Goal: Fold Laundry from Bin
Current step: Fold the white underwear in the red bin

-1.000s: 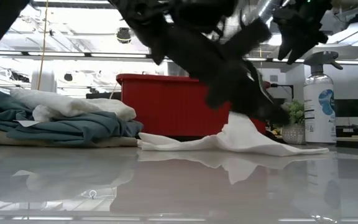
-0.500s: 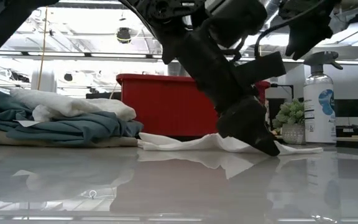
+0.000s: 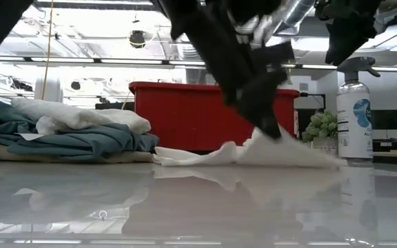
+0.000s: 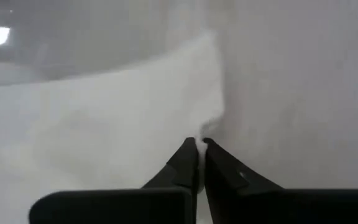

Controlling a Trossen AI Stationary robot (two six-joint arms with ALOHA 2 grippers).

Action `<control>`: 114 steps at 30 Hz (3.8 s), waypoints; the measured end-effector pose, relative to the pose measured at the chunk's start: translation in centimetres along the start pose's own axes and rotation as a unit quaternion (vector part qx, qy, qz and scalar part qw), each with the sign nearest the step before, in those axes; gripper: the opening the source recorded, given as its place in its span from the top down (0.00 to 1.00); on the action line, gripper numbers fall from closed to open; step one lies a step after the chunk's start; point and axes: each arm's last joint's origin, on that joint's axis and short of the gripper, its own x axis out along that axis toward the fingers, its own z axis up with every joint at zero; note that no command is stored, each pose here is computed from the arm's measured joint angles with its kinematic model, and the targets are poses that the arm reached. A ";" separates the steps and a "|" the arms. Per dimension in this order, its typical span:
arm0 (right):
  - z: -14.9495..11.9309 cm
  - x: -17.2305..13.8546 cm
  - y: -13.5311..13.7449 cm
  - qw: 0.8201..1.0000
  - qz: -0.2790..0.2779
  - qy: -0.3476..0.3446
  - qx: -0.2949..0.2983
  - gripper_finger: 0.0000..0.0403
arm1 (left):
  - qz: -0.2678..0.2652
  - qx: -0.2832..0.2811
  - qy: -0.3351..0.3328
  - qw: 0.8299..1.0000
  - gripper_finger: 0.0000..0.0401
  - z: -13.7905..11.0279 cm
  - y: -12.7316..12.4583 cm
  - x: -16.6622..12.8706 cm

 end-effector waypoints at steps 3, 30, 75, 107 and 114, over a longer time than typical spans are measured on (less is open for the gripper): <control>0.2 0.0 0.1 1.000 0.006 -0.009 0.005 0.41 | 0.048 -0.033 0.005 0.998 1.00 0.6 0.9 -2.0; -3.4 10.0 5.8 0.920 0.130 -0.011 -0.370 0.41 | 0.234 -0.279 0.000 0.931 1.00 -2.6 -1.9 -6.2; -7.2 16.6 9.1 0.823 0.151 0.017 -0.548 0.93 | 0.293 -0.308 -0.032 0.905 1.00 -3.3 -3.0 -7.6; 5.8 17.4 10.6 0.829 0.192 0.000 -0.526 0.95 | 0.305 -0.388 -0.046 0.868 1.00 -5.8 -3.9 -8.4; 7.4 20.5 11.0 0.830 0.197 0.025 -0.521 0.95 | 0.302 -0.388 -0.046 0.870 1.00 -5.8 -4.1 -8.5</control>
